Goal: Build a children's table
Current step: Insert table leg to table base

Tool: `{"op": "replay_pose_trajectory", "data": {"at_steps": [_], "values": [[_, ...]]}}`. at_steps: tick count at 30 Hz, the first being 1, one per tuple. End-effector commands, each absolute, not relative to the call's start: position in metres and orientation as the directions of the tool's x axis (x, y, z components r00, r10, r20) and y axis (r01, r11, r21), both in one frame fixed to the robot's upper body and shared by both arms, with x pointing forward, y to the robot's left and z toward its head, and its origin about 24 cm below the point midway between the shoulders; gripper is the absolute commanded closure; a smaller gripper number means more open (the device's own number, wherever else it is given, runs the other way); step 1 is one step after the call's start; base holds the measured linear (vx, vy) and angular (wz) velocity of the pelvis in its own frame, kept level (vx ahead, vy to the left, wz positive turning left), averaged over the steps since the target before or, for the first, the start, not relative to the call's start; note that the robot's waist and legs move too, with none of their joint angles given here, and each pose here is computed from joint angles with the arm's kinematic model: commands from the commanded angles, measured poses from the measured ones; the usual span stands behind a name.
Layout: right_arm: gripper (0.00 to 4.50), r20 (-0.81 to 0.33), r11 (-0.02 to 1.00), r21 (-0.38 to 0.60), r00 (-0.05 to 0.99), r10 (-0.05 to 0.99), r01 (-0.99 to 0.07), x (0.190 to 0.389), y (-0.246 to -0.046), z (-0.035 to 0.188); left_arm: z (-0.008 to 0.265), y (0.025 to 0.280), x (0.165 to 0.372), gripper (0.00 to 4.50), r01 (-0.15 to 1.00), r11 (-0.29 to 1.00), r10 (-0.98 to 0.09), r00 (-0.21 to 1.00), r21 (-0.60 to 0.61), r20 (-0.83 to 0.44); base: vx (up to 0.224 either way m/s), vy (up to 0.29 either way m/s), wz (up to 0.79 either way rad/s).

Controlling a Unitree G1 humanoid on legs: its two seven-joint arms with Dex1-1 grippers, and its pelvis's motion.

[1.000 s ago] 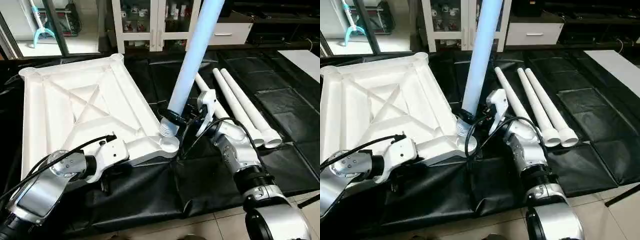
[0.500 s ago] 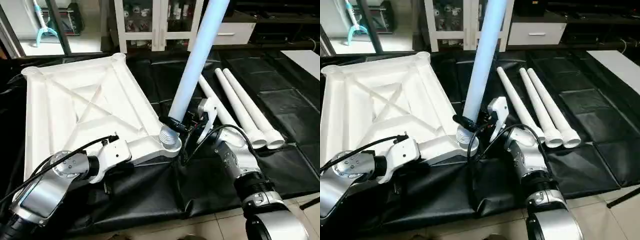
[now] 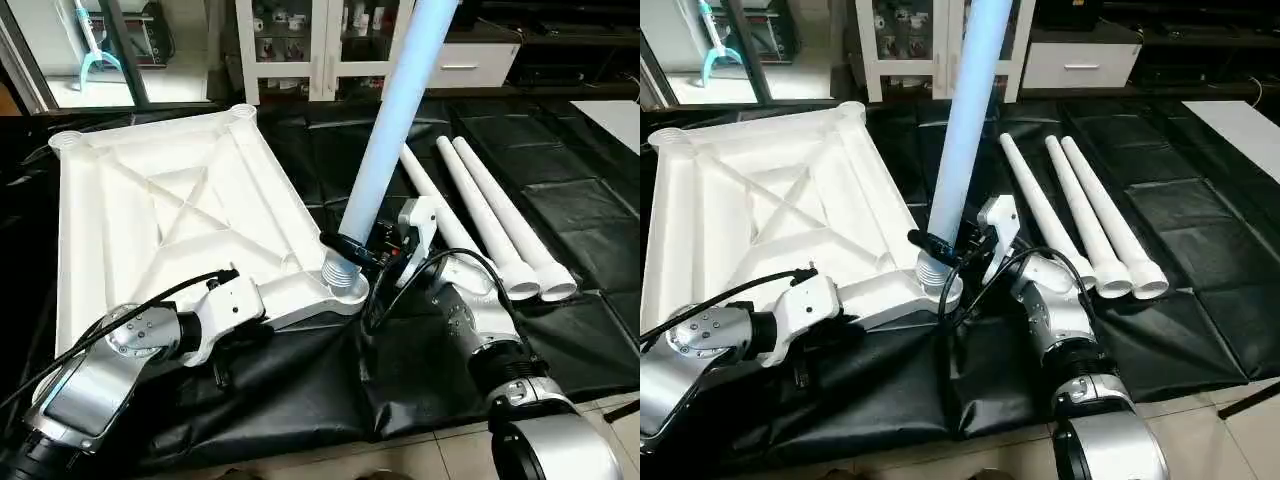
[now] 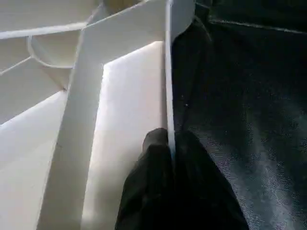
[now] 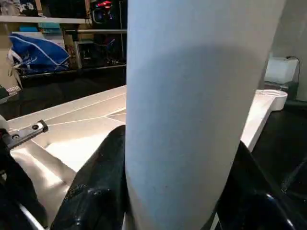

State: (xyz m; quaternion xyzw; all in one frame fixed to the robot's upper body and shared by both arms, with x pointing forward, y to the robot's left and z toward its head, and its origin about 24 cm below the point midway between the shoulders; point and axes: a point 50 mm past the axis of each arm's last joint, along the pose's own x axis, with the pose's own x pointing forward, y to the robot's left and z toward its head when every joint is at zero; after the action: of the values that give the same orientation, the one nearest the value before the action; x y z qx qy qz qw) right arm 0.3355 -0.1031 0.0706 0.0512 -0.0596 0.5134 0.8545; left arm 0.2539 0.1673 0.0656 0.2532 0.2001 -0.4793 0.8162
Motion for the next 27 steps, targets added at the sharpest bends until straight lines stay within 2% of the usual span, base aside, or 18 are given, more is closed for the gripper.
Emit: {"op": "replay_pose_trajectory", "data": {"at_steps": [1, 8, 15, 21, 22, 27], "values": [[2.62, 0.105, 0.468, 0.054, 0.471, 0.876, -0.882, 0.333, -0.105, 0.060, 0.068, 0.160, 0.254, 3.89, 0.878, 0.424, -0.723, 0.476, 0.222, -0.501, 0.000, 0.000, 0.00], [2.62, 0.110, 0.470, 0.042, 0.471, 0.875, -0.882, 0.333, -0.105, 0.060, 0.074, 0.158, 0.258, 3.81, 0.869, 0.409, -0.725, 0.495, 0.279, -0.479, 0.000, 0.000, 0.00], [2.62, 0.111, 0.470, 0.031, 0.470, 0.876, -0.882, 0.333, -0.105, 0.061, 0.068, 0.162, 0.255, 3.81, 0.882, 0.367, -0.705, 0.470, 0.294, -0.531, 0.000, 0.000, 0.00], [2.62, 0.113, 0.469, 0.023, 0.469, 0.876, -0.883, 0.333, -0.105, 0.061, 0.067, 0.173, 0.256, 3.81, 0.880, 0.319, -0.637, 0.473, 0.352, -0.608, 0.000, 0.000, 0.00], [2.62, 0.115, 0.468, 0.022, 0.467, 0.877, -0.883, 0.333, -0.104, 0.061, 0.067, 0.174, 0.256, 3.98, 0.881, 0.312, -0.632, 0.472, 0.355, -0.615, 0.000, 0.000, 0.00], [2.62, 0.117, 0.463, 0.025, 0.462, 0.879, -0.886, 0.331, -0.102, 0.060, 0.069, 0.174, 0.256, 4.20, 0.882, 0.312, -0.636, 0.469, 0.352, -0.613, 0.000, 0.000, 0.00]]}}
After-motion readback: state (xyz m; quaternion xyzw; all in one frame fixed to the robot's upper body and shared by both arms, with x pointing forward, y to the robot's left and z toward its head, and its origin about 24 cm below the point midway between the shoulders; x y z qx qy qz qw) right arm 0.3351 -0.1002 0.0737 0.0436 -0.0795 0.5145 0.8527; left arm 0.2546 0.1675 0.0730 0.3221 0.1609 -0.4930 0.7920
